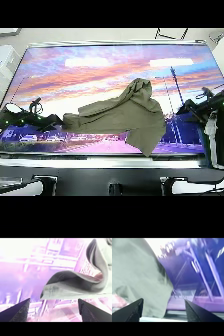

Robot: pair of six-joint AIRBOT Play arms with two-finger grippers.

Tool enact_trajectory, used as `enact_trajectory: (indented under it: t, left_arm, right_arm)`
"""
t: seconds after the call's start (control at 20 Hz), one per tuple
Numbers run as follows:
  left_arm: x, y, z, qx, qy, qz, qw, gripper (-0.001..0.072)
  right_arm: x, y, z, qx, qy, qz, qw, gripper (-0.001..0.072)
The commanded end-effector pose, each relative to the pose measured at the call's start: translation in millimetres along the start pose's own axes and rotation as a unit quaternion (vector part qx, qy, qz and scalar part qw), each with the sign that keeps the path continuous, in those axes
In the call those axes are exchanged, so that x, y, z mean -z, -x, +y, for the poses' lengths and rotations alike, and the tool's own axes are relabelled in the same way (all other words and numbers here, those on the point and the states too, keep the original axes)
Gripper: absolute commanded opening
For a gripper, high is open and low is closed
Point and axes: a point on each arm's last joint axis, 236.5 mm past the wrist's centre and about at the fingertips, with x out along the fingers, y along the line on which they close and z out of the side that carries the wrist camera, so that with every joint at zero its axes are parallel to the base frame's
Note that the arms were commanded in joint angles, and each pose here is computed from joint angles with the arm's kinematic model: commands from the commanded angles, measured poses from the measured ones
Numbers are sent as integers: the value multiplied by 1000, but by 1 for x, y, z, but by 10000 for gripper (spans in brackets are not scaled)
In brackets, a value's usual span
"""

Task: Fold the clothes and pants, and hang the long-sleeved shirts on hangers.

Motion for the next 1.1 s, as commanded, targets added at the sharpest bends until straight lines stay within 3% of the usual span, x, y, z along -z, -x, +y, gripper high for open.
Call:
enact_trajectory:
  t: [0.0,0.25,0.3,0.4,0.45,0.75,1.05]
  left_arm:
    - [-1,-14,-2,6,-10,0,1000,696]
    - [7,-39,-12,11,-15,31,999,670]
    - [8,-42,-14,9,-13,34,999,526]
    - [8,-44,-17,10,-7,33,999,130]
    - [10,-43,-18,11,-7,37,999,36]
    - [9,-26,-29,15,-27,20,999,21]
    - [5,-10,-38,17,-42,-5,999,21]
  right_arm:
    - [17,-13,-5,-9,-9,28,1000,607]
    - [15,-16,-5,-10,-11,25,1000,604]
    - [14,-18,-5,-3,-7,22,1000,603]
    - [7,-24,-4,25,11,9,1000,603]
    - [5,-30,-1,35,22,5,999,603]
    - [19,-86,11,31,29,45,998,592]
    - [10,-103,9,21,11,26,999,526]
